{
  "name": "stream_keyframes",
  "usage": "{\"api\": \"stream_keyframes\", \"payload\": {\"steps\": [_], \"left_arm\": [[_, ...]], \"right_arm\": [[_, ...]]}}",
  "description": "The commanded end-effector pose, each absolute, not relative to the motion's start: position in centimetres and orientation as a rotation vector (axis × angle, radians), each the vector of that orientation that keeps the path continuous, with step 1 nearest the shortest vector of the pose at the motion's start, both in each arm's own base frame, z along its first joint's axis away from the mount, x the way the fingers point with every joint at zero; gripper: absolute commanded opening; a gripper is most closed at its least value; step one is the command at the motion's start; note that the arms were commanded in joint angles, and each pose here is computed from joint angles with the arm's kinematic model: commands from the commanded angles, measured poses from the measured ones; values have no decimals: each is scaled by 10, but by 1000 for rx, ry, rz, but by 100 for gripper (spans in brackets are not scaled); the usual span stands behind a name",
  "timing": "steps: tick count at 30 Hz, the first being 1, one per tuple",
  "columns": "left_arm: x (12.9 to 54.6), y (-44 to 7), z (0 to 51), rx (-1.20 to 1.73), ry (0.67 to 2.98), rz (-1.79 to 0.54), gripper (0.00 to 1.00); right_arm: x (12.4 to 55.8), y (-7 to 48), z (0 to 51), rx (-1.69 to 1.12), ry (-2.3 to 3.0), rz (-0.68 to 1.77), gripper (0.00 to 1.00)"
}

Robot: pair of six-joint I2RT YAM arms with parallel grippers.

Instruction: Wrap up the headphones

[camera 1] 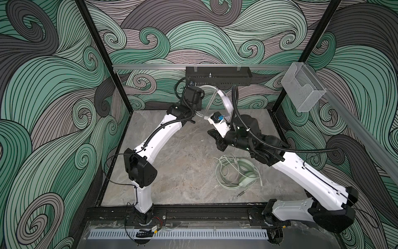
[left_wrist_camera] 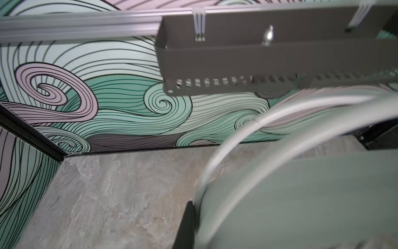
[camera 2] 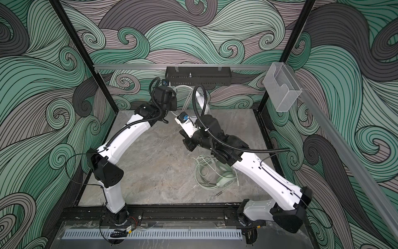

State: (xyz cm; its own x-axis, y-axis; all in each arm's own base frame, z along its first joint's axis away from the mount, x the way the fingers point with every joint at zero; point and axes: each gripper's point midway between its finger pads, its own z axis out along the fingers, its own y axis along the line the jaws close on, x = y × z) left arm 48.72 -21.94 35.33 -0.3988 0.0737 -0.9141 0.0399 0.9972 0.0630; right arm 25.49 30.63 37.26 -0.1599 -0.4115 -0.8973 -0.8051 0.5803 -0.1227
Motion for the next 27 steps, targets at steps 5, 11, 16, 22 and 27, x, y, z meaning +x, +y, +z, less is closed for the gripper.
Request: {"api": "stream_keyframes", "payload": {"steps": [5, 11, 16, 22, 27], "left_arm": [[451, -192, 380, 219, 1861, 149, 0], [416, -191, 357, 342, 1921, 168, 0], [411, -186, 345, 257, 2005, 134, 0], [413, -195, 329, 157, 2091, 66, 0], [414, -209, 327, 87, 2133, -64, 0]], "right_arm": [[263, 282, 420, -932, 1683, 454, 0], [266, 276, 414, -981, 1669, 397, 0], [246, 298, 417, -1071, 1615, 461, 0], [220, 323, 435, -1130, 1529, 552, 0], [205, 342, 437, -1159, 1497, 647, 0]]}}
